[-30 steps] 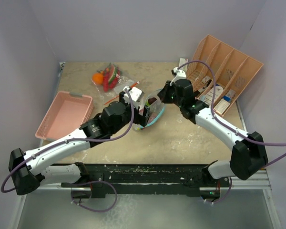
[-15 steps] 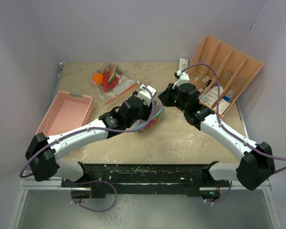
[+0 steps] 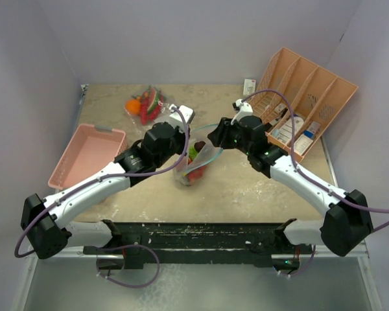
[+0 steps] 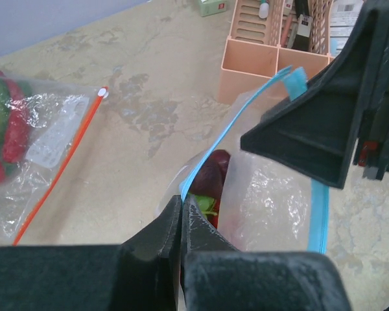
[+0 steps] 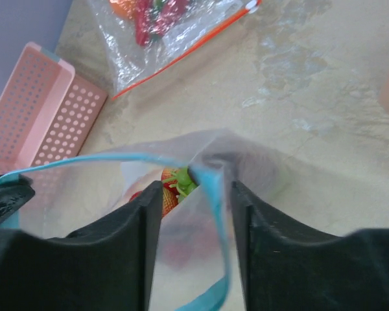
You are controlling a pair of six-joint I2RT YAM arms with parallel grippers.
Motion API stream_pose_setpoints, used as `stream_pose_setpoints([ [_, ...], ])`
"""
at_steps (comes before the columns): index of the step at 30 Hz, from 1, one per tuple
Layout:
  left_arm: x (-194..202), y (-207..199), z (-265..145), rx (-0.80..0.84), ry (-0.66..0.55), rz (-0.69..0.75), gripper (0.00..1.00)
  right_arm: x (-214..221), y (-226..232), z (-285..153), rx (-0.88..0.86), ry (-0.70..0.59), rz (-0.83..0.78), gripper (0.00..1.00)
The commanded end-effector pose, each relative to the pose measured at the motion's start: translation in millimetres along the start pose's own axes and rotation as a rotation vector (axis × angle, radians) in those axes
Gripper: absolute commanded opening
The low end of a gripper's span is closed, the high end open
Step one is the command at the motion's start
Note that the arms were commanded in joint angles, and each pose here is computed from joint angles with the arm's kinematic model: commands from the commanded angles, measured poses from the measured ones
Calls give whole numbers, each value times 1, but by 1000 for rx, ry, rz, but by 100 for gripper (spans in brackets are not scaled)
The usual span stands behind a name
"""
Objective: Open the zip-top bag and remove the fake food
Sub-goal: Open the zipper of the food storage bag at the center of the board.
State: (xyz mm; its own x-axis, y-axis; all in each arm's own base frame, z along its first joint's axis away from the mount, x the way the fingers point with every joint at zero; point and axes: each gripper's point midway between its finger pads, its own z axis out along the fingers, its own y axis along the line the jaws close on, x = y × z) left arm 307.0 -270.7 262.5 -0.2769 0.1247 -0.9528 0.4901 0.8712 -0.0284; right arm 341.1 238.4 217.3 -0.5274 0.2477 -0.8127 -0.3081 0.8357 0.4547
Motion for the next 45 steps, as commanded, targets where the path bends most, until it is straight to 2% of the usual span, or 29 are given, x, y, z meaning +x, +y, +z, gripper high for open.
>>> stream_pose_setpoints([
  [1, -12, -1, -5, 19, -40, -54, 0, 1, 43, 2, -126, 6, -6, 52],
  [3, -12, 0, -5, 14, -43, -63, 0, 16, 58, 2, -161, 29, 0, 54],
  [5, -14, 3, -5, -4, -50, -73, 0, 26, 68, 0, -177, 35, 15, 48],
  [8, -17, 13, -8, -54, -50, -86, 0, 33, 76, -4, -194, 38, 37, 26],
  [9, -19, 19, -11, -79, -47, -94, 0, 33, 79, -6, -200, 37, 41, 13],
  [10, -21, 26, -14, -110, -43, -103, 0, 33, 85, -7, -214, 40, 42, 4],
  [11, -24, 33, -20, -140, -42, -110, 0, 32, 89, -7, -225, 40, 41, 0],
  [15, -47, 58, -57, -231, -78, -164, 0, 19, 119, 2, -299, 42, 27, 0],
  [20, -79, 67, -111, -218, -148, -238, 0, 10, 173, 11, -414, 52, -18, 0],
  [24, -77, 67, -116, -215, -126, -233, 0, 8, 187, 13, -443, 49, -31, 0],
  [27, -63, 56, -94, -189, -69, -221, 0, 33, 173, 17, -419, 111, 9, 0],
  [32, -24, 31, -38, -129, 9, -235, 0, 87, 113, 31, -288, 214, 65, 0],
  [36, 5, 8, 0, -61, 63, -275, 0, 121, 60, 24, -184, 266, 100, 0],
  [41, 12, -8, 13, 5, 67, -310, 0, 121, -1, 2, -11, 244, 82, 0],
  [45, 3, -6, 5, 9, 38, -312, 0, 114, -24, -8, 77, 232, 28, 0],
])
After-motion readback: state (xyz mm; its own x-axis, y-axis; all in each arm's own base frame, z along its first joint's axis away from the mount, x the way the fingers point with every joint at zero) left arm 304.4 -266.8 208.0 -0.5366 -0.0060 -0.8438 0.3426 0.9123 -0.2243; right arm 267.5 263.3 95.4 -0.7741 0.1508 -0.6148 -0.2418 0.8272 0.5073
